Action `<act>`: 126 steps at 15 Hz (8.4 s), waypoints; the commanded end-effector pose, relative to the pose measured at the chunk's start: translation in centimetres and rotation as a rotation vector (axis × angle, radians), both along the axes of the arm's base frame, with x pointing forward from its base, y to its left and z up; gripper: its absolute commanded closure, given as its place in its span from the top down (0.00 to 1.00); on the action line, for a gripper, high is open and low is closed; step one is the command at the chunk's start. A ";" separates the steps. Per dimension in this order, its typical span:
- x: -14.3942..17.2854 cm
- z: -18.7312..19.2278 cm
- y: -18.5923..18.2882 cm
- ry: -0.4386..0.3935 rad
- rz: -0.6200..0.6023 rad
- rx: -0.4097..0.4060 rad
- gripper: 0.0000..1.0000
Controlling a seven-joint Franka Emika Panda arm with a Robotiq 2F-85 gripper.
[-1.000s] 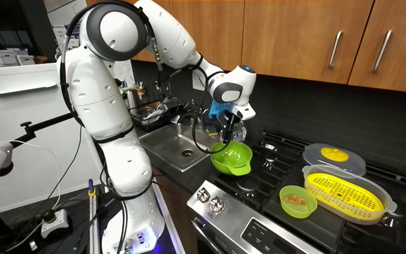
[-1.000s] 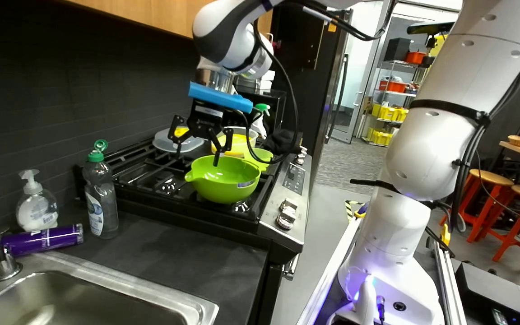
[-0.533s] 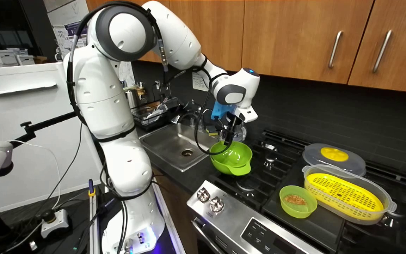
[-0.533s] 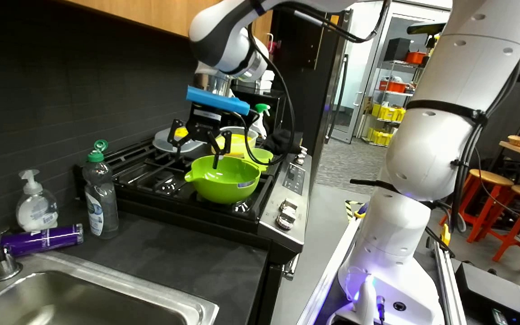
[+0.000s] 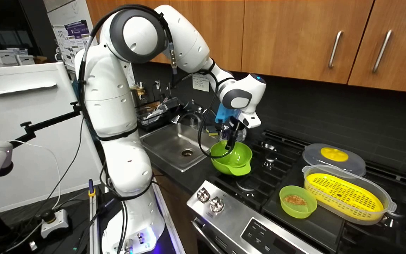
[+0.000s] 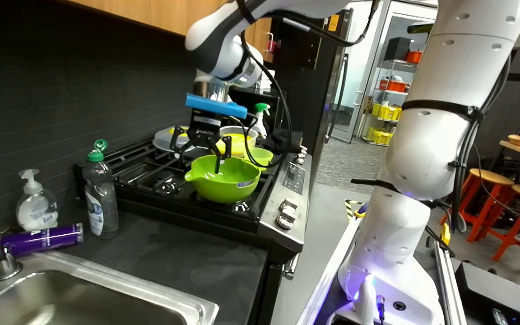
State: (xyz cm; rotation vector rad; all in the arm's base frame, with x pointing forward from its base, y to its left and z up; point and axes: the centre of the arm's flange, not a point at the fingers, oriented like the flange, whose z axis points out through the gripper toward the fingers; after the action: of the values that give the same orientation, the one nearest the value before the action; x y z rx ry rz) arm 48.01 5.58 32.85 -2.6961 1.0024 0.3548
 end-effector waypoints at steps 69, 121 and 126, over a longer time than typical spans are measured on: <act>-2.2 0.2 -1.1 -0.140 -0.301 0.000 1.00; -2.4 7.0 -0.8 -0.236 -0.182 -0.089 0.01; -3.1 9.7 -0.4 -0.288 -0.168 -0.100 0.01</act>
State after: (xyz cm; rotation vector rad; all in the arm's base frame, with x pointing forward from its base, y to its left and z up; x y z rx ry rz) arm 45.92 4.93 39.89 -2.6215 1.1713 -0.0715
